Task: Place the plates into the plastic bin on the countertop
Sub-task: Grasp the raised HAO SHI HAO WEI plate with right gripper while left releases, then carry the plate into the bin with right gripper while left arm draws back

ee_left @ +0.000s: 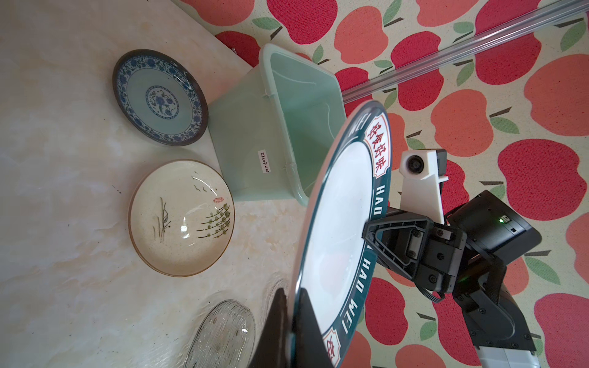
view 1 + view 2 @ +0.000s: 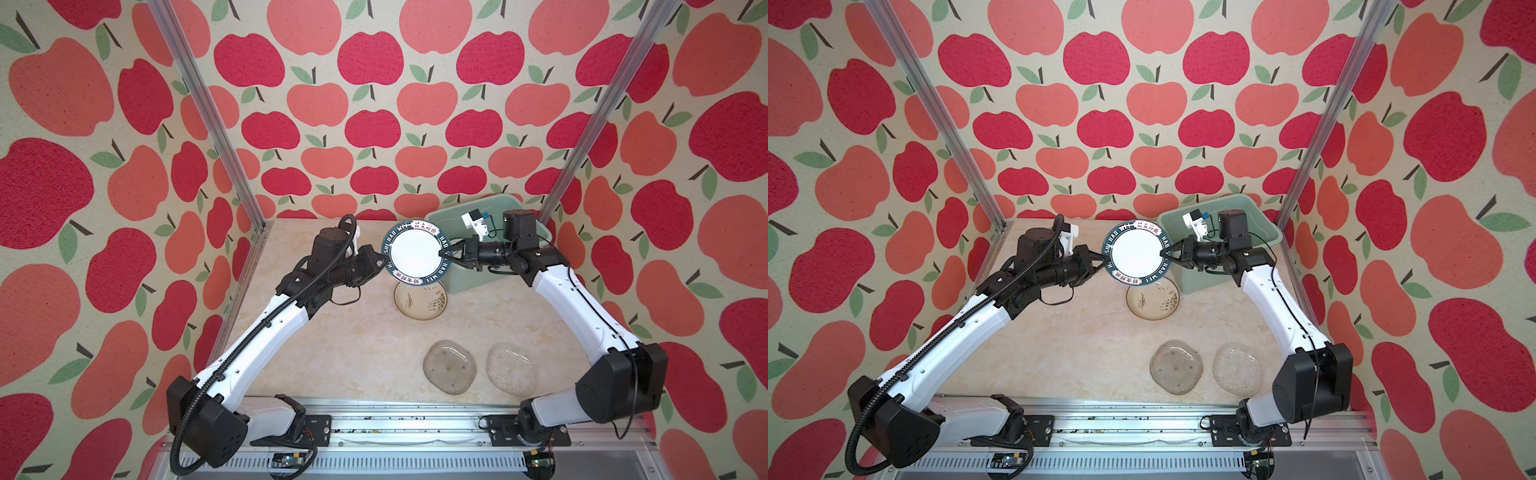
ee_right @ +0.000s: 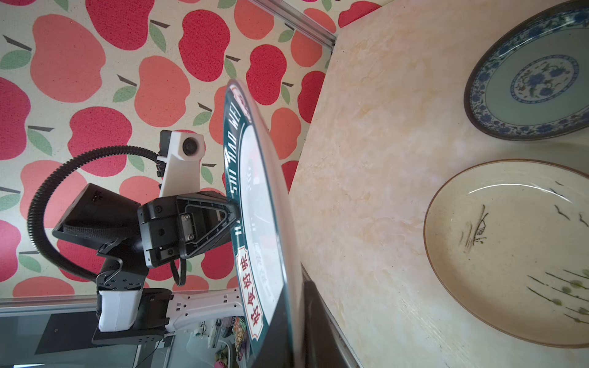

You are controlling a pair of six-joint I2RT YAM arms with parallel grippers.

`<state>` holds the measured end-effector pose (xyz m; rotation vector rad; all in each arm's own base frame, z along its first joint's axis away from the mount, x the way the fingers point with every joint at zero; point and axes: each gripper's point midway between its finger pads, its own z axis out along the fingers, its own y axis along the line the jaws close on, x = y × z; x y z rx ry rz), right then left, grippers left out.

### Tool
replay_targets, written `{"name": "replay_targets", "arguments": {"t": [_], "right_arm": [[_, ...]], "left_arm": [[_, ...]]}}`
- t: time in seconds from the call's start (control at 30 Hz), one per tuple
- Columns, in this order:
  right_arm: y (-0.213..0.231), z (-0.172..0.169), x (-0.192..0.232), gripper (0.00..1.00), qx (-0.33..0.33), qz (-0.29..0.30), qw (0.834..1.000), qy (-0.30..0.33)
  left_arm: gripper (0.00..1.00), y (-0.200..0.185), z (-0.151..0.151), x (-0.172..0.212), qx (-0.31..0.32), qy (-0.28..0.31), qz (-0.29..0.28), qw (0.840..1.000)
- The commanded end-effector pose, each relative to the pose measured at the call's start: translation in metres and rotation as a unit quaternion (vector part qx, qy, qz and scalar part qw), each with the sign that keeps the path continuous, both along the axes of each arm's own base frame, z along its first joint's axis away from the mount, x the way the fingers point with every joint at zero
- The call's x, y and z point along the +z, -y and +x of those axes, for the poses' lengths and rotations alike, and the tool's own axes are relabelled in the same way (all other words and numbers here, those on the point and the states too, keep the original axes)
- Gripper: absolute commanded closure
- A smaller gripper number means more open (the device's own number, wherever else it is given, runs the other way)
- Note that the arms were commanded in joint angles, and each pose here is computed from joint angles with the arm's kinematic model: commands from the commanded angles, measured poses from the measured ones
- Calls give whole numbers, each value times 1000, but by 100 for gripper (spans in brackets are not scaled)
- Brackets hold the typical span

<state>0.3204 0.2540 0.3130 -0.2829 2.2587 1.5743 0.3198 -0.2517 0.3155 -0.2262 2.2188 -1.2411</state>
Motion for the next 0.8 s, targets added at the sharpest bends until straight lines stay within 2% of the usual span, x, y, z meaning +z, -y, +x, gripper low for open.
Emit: {"name": "replay_targets", "arguments": {"t": [0.0,0.13,0.33,0.4,0.47,0.57,0.63,0.77], "right_arm": [[-7,-1,23,97,26,29,998,39],[2,15,30,100,7,30,999,42],[45,59,40,100,-58,24,997,53],[67,77,43,100,-84,16,994,61],[95,95,44,100,-112,-5,991,76],[134,117,35,100,-151,-61,982,100],[161,132,23,100,-172,-131,968,123],[190,157,-12,100,-160,-256,942,149]], "left_arm": [[92,12,2,7,-19,1,-12,1000],[82,15,7,9,-17,2,-17,1000],[37,11,19,23,20,14,-36,999],[23,3,23,27,43,24,-23,999],[15,-7,27,31,65,41,-5,997],[6,-22,33,28,94,59,27,993],[4,-30,39,21,105,59,40,992],[2,-34,53,4,111,42,55,991]]}}
